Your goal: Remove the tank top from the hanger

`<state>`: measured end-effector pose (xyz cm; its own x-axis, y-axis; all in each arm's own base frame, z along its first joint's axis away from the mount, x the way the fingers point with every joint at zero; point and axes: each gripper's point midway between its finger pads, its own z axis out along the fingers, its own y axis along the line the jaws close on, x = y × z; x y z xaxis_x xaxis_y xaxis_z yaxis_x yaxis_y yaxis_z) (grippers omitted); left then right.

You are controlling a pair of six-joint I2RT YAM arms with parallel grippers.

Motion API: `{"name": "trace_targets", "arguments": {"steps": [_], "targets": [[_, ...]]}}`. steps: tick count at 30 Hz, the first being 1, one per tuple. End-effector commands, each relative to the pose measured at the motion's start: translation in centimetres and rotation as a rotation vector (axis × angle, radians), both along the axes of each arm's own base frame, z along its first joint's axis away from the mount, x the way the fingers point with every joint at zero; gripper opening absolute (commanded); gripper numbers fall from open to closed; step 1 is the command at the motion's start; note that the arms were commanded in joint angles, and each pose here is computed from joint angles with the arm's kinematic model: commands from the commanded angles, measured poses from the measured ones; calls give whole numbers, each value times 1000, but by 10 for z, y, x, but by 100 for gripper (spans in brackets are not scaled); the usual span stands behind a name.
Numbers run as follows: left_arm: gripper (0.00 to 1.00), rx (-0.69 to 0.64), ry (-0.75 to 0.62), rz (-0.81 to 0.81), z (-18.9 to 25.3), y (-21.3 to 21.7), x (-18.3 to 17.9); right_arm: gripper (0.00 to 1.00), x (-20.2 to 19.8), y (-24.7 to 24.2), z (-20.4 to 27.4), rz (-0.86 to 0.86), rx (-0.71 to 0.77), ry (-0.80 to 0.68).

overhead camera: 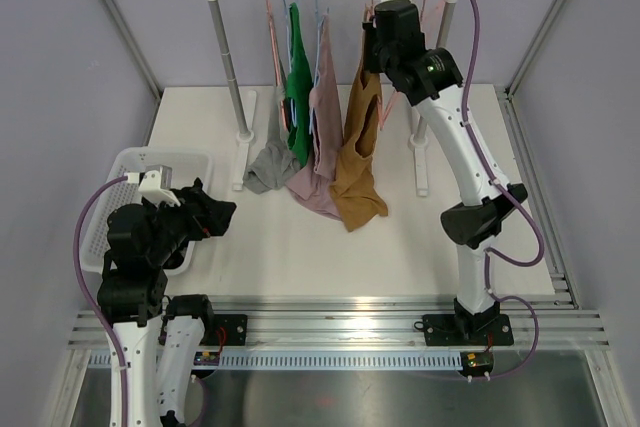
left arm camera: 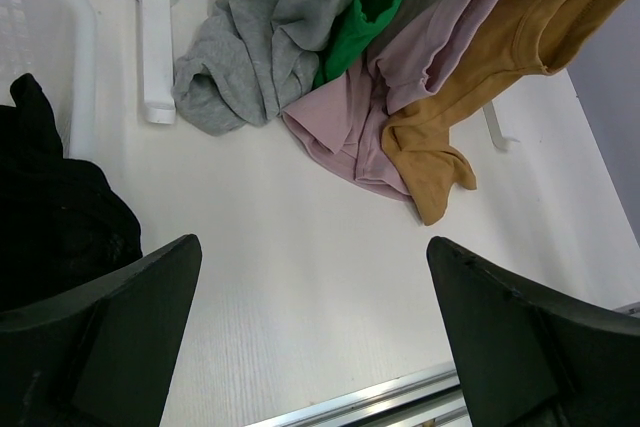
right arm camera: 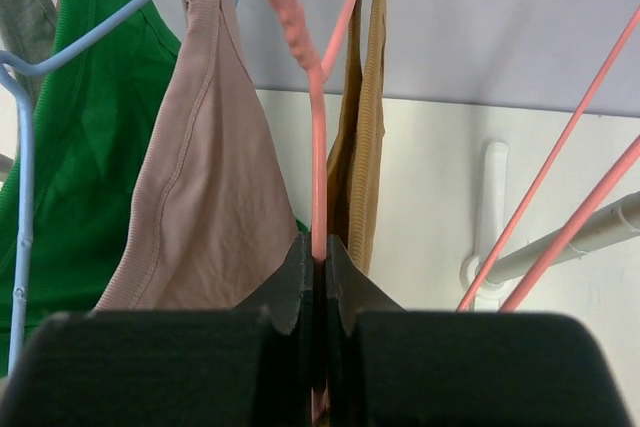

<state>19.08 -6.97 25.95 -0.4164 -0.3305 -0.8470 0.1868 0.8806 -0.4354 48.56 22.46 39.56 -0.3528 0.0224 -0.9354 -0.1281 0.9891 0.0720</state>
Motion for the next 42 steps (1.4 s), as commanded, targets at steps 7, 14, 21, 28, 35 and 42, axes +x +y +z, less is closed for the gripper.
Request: {"name": "trace_targets", "arguments": {"steps": [7, 14, 21, 28, 35, 42], "targets": [[99, -12, -49, -49, 12, -8, 2, 0, -38, -12, 112, 52, 130, -268], [99, -4, -74, -70, 26, -11, 1, 0, -88, -14, 119, 159, 223, -240], [99, 22, -112, -83, 79, -19, 19, 0, -156, -23, 112, 280, 314, -206], [99, 17, -184, -138, 141, -60, 32, 0, -256, -37, 92, 478, 363, -113], [99, -15, -280, -331, 167, -152, 19, 0, -333, -59, 66, 594, 393, -72], [99, 18, -474, -422, 191, -243, -4, 0, -379, -69, 47, 660, 438, -19]]}}
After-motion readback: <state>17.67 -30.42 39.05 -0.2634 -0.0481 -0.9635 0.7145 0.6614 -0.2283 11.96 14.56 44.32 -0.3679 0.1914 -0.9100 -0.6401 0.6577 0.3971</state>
